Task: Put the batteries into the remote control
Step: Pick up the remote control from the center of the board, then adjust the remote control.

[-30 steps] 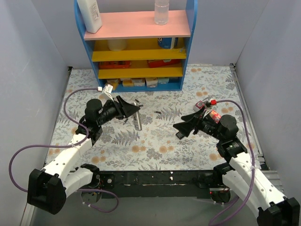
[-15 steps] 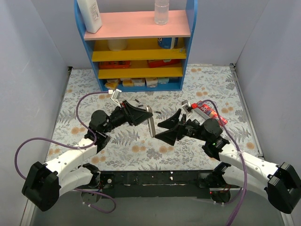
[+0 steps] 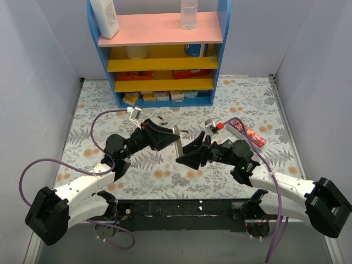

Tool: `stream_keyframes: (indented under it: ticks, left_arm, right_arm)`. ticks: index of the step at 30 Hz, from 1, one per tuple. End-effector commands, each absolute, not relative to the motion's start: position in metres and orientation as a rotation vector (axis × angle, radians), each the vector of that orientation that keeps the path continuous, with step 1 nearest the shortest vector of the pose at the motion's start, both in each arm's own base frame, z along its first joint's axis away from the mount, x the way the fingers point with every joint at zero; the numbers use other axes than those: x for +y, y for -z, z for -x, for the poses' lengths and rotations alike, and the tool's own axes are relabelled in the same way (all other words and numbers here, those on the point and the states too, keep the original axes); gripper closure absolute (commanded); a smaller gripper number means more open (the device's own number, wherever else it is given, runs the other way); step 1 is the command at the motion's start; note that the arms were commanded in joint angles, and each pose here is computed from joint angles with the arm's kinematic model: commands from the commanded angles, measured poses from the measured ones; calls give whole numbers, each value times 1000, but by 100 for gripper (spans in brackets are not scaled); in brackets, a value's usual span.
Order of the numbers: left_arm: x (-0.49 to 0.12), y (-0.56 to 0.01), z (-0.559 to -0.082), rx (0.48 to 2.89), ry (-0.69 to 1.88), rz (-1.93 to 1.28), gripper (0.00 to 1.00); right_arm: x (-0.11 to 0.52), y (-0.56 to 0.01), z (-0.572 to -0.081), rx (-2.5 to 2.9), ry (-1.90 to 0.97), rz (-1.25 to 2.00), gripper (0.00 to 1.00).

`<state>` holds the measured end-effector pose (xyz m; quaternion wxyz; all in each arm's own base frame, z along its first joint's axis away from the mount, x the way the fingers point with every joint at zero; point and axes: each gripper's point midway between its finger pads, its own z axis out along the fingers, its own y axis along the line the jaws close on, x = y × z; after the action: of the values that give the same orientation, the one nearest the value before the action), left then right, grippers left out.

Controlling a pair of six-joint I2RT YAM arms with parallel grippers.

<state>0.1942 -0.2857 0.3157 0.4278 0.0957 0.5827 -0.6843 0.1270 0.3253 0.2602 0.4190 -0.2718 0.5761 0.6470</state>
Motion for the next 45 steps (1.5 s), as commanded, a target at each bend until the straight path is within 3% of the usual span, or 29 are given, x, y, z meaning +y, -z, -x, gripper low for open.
stream_keyframes:
  ticks: [1,5,6,8,9,10,13,15,26,34,40,45]
  left_arm:
    - [-284,-324,-185,1391,1731,-276,100]
    - [-284,-318,-186,1417,1717,-280,96]
    - [-284,-318,-186,1418,1707,-280,82]
    - [-283,-312,-189,1450,1671,-275,59]
    - [-283,-311,-190,1462,1654,-274,42]
    - [-280,-317,-195,1453,1623,-251,32]
    - [-275,-303,-213,1554,1492,-191,9]
    - [-272,-299,-219,1619,1416,-175,2]
    - [-260,-262,-247,1820,1138,-26,2]
    - [-267,-239,-251,1877,1014,-9,2]
    - [-264,-231,-255,1882,977,26,17]
    - [-267,-228,-255,1884,990,30,23]
  right_arm:
    - [322,-281,-123,1321,-1621,697,45]
    - [322,-272,-126,1360,-1582,705,74]
    - [321,-272,-127,1362,-1569,701,84]
    - [321,-265,-132,1397,-1525,699,92]
    - [320,-265,-134,1400,-1506,701,98]
    - [319,-262,-136,1419,-1483,700,99]
    - [318,-250,-148,1474,-1359,703,99]
    - [317,-242,-159,1517,-1247,697,99]
    - [315,-223,-192,1652,-798,557,99]
    - [323,-214,-193,1684,-691,556,99]
    - [324,-211,-194,1691,-665,555,99]
    - [328,-208,-192,1698,-663,569,99]
